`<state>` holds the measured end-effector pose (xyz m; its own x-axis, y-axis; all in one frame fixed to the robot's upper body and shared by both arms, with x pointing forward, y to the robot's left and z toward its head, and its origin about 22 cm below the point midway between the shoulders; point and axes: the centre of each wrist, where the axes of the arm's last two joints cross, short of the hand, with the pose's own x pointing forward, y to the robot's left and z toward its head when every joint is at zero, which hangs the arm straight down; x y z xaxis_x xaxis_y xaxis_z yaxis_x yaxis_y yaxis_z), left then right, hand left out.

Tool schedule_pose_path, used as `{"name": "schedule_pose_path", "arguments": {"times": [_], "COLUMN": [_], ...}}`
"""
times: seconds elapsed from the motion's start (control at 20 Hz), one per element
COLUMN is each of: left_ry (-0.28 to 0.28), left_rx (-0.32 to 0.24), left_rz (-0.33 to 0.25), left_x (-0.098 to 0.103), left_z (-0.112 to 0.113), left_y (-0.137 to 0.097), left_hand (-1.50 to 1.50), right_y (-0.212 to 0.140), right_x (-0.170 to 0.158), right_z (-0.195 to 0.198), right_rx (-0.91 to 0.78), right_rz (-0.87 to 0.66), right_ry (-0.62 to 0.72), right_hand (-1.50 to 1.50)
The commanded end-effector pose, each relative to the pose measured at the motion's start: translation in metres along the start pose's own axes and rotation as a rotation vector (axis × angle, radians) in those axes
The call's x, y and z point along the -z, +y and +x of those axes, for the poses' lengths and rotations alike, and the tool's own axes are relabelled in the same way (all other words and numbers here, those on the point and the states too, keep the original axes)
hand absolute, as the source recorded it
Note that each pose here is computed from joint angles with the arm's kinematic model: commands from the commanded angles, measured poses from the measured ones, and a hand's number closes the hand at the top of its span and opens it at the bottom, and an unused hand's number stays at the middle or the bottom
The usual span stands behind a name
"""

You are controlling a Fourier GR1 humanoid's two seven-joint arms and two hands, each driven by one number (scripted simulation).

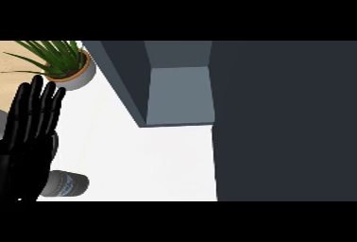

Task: Pick up the bottled water, place it into the cabinet and close the cabinet

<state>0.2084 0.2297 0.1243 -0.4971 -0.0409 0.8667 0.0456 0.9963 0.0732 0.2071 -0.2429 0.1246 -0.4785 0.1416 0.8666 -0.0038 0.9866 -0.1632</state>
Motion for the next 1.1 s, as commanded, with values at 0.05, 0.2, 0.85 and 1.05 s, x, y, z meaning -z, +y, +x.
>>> {"name": "schedule_pose_path", "arguments": {"times": [0.05,0.2,0.85,1.05], "left_ry": [-0.045,-0.075,0.403,0.415], "left_rx": [-0.050,-0.062,-0.328,-0.338], "left_rz": [-0.125,-0.236,-0.079,-0.066], "left_x": [-0.014,-0.046,-0.125,-0.145], "left_z": [0.030,0.029,0.029,0.034], "left_y": [0.009,0.040,0.065,0.070], "left_hand": [-1.50,-1.50,-1.50,-1.50], "right_y": [0.001,-0.005,0.000,0.014], "right_x": [-0.017,-0.032,-0.055,-0.100], "right_z": [0.012,0.028,0.031,0.023], "right_rx": [-0.006,-0.008,0.419,0.438], "right_rz": [-0.016,0.021,0.028,0.030], "right_ry": [-0.031,-0.065,0.239,0.247], "right_hand": [-1.50,-1.50,-1.50,-1.50]}}
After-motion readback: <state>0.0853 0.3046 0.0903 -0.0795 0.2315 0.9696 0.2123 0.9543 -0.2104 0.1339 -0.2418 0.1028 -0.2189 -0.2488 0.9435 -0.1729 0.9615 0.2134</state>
